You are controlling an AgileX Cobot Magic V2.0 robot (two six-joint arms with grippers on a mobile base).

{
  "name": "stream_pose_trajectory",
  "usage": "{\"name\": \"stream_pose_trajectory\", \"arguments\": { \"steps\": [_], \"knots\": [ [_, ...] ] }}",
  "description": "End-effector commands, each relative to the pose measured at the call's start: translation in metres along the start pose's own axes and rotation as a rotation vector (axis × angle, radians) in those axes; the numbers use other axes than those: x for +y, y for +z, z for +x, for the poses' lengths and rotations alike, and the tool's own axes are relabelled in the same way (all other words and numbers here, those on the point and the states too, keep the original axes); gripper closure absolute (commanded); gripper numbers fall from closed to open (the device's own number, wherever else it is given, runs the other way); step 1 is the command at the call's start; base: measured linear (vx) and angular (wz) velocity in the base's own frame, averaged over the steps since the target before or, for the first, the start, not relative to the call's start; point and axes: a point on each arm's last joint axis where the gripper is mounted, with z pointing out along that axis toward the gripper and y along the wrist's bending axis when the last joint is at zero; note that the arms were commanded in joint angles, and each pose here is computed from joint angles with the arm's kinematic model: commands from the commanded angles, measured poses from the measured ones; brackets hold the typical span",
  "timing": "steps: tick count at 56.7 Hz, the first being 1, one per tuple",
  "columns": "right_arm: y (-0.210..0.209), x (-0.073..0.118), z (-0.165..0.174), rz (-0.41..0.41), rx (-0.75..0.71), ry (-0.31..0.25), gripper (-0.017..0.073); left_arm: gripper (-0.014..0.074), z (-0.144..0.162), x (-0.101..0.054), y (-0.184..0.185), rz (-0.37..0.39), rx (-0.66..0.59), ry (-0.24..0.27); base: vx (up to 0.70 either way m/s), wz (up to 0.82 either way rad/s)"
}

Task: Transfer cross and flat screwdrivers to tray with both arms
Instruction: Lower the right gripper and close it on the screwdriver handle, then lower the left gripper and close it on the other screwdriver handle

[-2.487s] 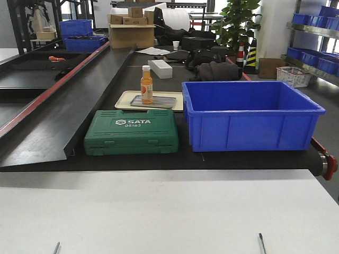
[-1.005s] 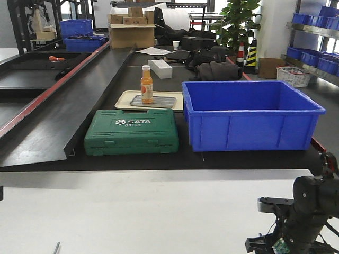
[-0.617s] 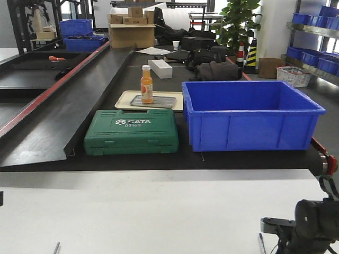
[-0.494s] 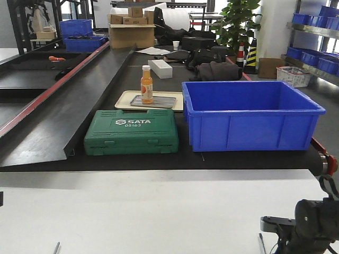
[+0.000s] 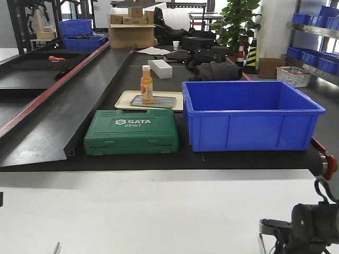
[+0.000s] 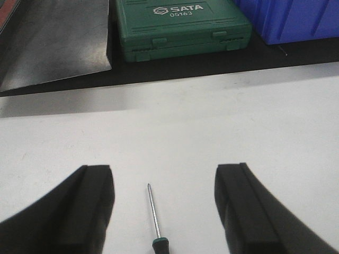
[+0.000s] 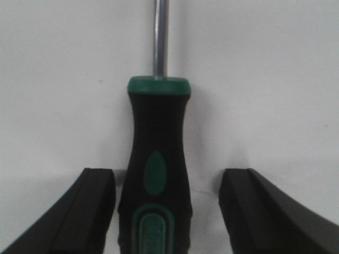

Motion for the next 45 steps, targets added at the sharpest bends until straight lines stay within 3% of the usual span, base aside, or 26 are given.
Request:
{"name": "stream_pose_trajectory", "arguments": {
  "steps": [1,10,20,30,45],
  "knots": [
    [-0.013,0.011,-0.007,-0.012,-0.076,-0.031,0.0072,0.0060,-0.018,-0.002,-0.008,0.010,-0.111,-0.009,0.00,0.00],
    [-0.003,0.013,-0.005,0.000,-0.045,-0.044,0.0104,0.0060,-0.017,-0.002,-0.008,0.010,-0.098,-0.009,0.00,0.00],
    [0.002,0.011,-0.003,0.021,-0.015,-0.064,0.0307,0.0060,-0.014,-0.002,-0.007,0.010,-0.064,-0.009,0.00,0.00],
    [0.002,0.011,-0.003,0.020,-0.020,-0.064,0.0572,0.0060,-0.011,-0.002,-0.007,0.009,-0.036,-0.013,0.00,0.00],
    [0.002,0.011,-0.005,0.018,-0.033,-0.064,0.0570,0.0060,-0.007,-0.002,-0.007,0.007,0.016,-0.168,0.00,0.00]
  ]
}}
